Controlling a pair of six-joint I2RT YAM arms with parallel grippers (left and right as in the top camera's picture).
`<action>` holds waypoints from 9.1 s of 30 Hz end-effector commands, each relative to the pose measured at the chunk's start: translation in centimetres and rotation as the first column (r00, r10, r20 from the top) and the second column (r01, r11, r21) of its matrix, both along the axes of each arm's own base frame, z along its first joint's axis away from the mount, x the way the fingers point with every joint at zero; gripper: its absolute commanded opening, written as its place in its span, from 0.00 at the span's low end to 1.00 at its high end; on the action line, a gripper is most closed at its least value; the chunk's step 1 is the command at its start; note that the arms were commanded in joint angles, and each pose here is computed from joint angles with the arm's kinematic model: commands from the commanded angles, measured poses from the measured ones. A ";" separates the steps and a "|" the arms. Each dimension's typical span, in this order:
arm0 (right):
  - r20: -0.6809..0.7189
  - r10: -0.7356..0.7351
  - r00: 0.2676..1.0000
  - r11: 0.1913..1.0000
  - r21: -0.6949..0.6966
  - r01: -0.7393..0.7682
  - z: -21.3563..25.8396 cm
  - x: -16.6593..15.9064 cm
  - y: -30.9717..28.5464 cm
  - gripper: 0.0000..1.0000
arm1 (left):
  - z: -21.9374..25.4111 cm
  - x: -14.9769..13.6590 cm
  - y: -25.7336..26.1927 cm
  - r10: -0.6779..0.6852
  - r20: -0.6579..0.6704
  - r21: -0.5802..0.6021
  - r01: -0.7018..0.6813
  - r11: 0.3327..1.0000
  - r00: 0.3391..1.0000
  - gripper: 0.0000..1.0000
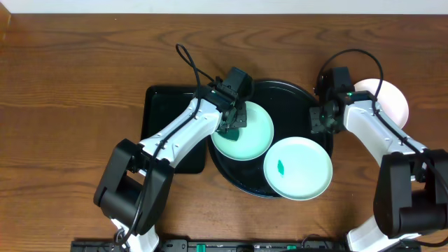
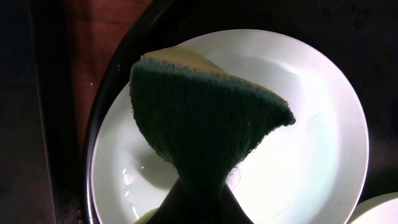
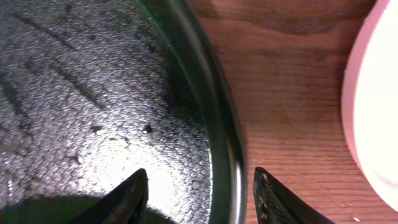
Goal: Clean dirty plates on tray and stack at the side
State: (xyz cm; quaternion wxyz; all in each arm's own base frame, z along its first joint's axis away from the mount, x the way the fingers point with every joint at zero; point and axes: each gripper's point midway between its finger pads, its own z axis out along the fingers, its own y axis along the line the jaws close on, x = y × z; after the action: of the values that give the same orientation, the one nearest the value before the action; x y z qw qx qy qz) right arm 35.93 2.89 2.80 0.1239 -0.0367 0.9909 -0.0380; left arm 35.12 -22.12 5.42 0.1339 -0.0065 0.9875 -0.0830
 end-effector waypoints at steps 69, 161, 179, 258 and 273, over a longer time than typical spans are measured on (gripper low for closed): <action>-0.025 -0.031 0.999 0.974 0.225 0.036 -2.0 -0.9 0.5 0.19 | 0.2 0.5 0.2 -0.042 0.025 0.025 0.041 0.999 0.999 0.08; -0.041 0.192 0.981 0.927 0.334 -0.168 -2.4 -0.6 14.8 0.22 | -0.1 -0.2 0.7 -0.052 -0.005 0.045 0.052 0.998 0.999 0.07; -0.037 0.200 0.979 0.916 0.362 -0.174 -2.2 -0.6 15.3 0.01 | -0.1 -0.2 0.7 0.004 -0.014 0.031 -0.003 1.000 1.000 0.07; -0.035 0.194 0.980 0.907 0.387 -0.165 -2.1 -0.5 15.8 0.01 | -4.0 -0.1 2.9 0.095 -0.090 0.108 -0.085 0.991 0.991 0.08; -0.035 0.194 0.980 0.907 0.386 -0.165 -2.1 -0.5 15.8 0.01 | -6.1 -1.4 2.6 0.077 -0.147 0.148 -0.055 0.988 0.986 0.26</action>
State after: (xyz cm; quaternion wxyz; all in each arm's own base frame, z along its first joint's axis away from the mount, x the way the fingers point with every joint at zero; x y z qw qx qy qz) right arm 35.38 18.02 0.64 0.0961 -0.0990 0.9774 0.1599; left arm 34.68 -20.49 1.05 0.0876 -0.0338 0.9951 -0.0299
